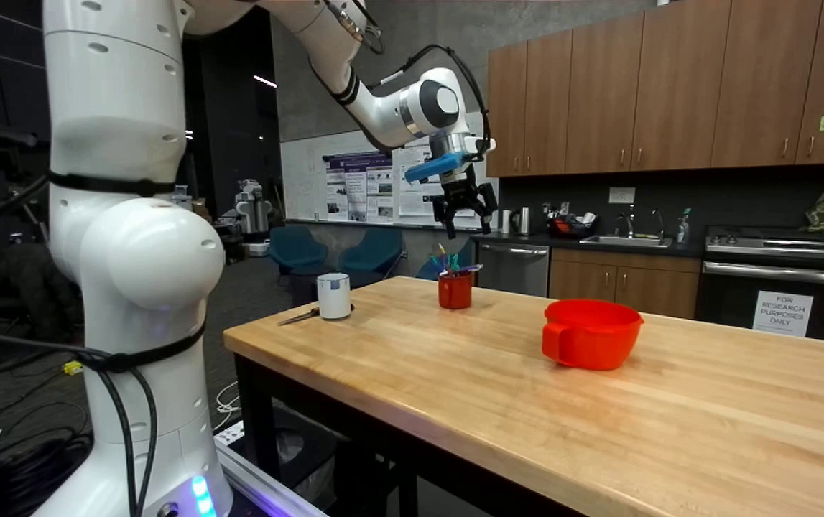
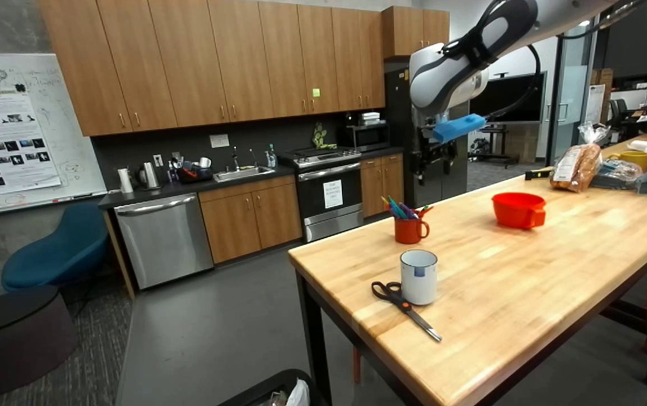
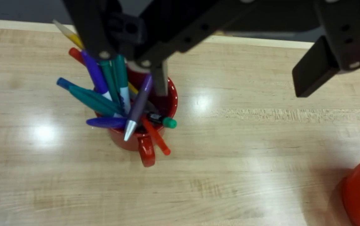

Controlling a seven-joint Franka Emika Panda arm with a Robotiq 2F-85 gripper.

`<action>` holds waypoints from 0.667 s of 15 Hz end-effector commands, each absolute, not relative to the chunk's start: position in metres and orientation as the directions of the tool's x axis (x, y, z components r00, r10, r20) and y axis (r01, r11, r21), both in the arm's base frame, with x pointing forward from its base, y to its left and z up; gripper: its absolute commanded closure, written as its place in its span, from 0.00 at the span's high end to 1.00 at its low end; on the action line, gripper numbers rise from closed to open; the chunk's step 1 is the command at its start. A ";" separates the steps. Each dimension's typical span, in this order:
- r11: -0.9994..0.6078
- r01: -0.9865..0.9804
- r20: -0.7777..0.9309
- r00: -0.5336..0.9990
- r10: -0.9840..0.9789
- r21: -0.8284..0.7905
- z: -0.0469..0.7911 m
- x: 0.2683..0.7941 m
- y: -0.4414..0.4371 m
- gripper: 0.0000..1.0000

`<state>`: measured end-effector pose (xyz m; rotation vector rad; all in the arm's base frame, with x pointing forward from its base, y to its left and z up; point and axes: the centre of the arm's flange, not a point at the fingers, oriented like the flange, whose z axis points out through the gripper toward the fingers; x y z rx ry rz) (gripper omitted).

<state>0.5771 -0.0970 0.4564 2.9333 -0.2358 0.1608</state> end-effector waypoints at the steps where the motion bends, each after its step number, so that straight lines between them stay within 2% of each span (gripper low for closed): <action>1: -0.966 -0.172 0.134 0.980 -0.147 0.191 0.445 0.607 -0.114 1.00; 10: -0.965 -0.200 0.113 0.977 -0.183 0.168 0.409 0.636 -0.123 1.00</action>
